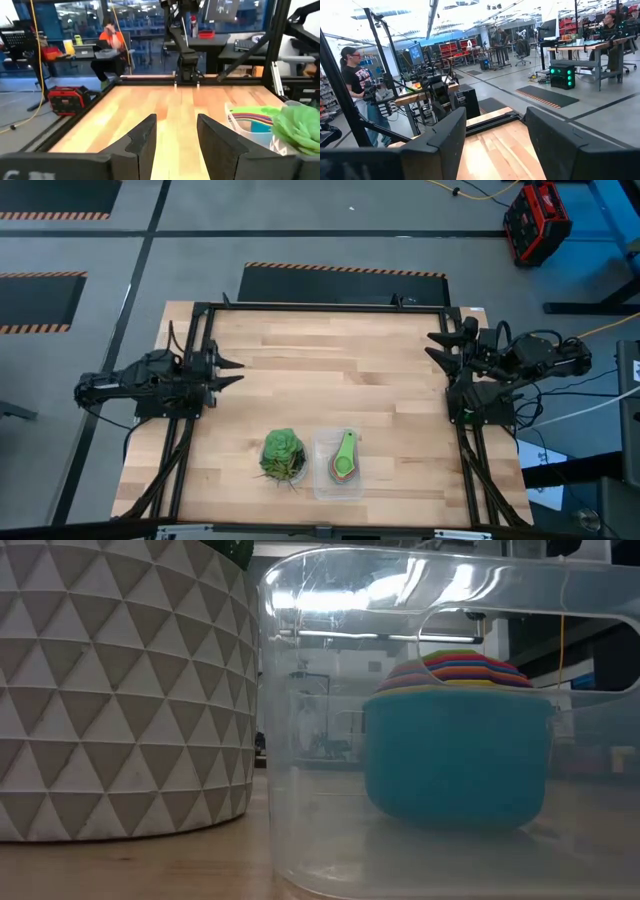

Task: Nest measuring cups in basket
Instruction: Return to Home Position

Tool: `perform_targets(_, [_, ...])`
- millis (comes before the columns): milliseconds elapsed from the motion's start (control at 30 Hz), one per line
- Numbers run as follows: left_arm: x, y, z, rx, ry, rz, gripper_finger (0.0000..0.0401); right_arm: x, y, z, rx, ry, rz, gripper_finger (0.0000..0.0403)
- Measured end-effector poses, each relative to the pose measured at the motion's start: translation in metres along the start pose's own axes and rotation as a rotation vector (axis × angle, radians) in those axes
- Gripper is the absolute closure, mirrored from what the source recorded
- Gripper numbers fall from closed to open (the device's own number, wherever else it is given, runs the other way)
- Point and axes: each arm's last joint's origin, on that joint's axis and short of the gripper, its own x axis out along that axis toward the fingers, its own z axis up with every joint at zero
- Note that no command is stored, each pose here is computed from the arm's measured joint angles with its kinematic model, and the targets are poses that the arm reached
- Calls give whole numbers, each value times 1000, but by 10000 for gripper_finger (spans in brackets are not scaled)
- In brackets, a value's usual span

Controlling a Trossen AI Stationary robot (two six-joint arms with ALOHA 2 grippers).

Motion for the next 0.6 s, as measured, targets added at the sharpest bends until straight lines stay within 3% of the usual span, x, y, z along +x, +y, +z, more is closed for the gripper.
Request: perform_targets(600, [19,-3,-47,-4,-35,2,266,0,0,0,-2,0,0,191])
